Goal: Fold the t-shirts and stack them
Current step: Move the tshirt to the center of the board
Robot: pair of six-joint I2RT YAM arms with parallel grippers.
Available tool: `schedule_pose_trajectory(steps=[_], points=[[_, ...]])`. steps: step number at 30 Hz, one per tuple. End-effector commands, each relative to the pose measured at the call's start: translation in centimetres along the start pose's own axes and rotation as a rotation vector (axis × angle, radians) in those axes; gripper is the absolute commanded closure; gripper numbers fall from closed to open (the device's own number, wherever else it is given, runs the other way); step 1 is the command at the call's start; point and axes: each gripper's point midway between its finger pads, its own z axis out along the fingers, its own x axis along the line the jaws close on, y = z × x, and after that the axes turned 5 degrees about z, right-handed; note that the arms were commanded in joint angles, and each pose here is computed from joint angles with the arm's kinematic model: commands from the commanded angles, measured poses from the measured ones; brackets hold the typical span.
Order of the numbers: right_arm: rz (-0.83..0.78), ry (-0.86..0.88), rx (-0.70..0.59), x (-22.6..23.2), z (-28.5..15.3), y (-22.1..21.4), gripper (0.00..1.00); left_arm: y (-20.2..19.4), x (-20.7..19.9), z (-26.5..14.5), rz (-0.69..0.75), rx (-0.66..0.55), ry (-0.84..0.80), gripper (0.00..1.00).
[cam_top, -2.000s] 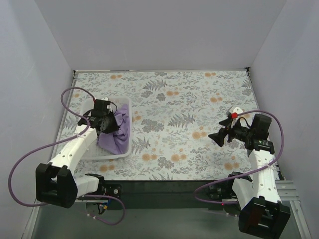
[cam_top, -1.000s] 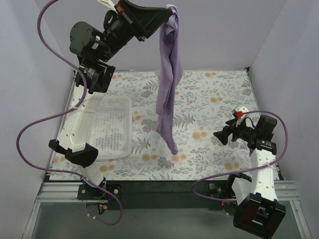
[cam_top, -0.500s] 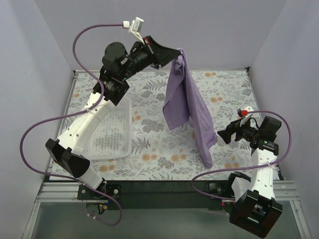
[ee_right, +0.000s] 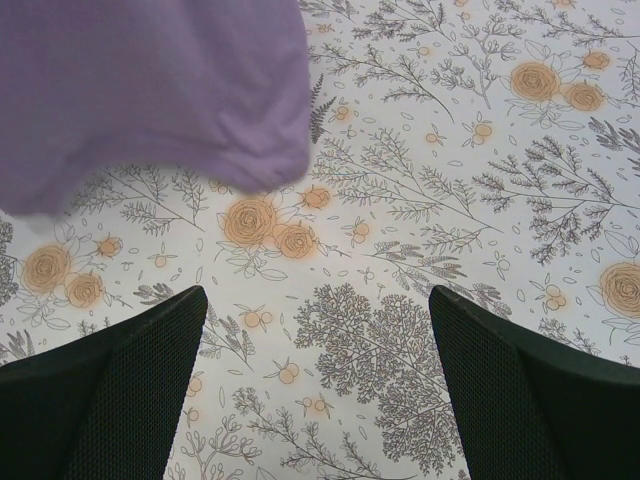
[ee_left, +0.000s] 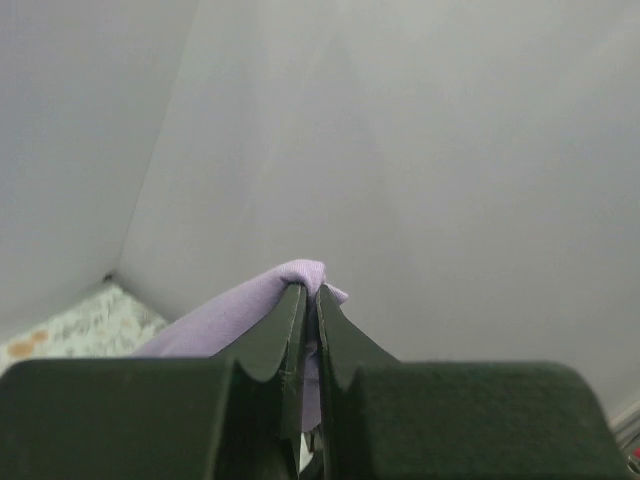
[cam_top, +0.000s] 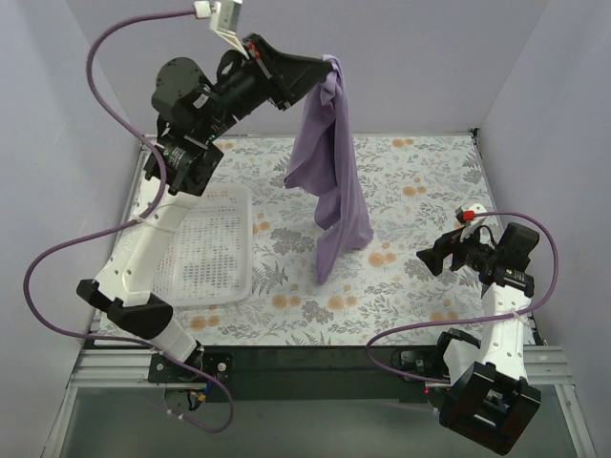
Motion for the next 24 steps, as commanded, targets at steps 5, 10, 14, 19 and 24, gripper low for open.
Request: schedule_pose_trajectory(steps=[5,10,14,19,24], points=[[-0.024,0.001,-0.028,-0.1,-0.2,1.3,0.02,8.4,-6.1,-2.5,0.113,-0.216,-0.100,1.00],[-0.022,-0.002,-0.027,-0.2,-0.2,1.2,0.02,5.2,-4.0,-1.2,0.065,-0.136,-0.082,1.00],[-0.019,-0.008,-0.025,-0.3,-0.2,1.1,0.02,-2.3,0.3,0.5,-0.038,0.033,-0.050,1.00],[-0.017,-0.016,-0.021,-0.6,-0.3,1.0,0.02,-15.6,5.2,1.5,-0.181,0.311,-0.024,1.00],[-0.010,-0.020,-0.017,-0.7,-0.2,0.9,0.02,-24.8,6.3,0.7,-0.265,0.533,-0.061,0.96]])
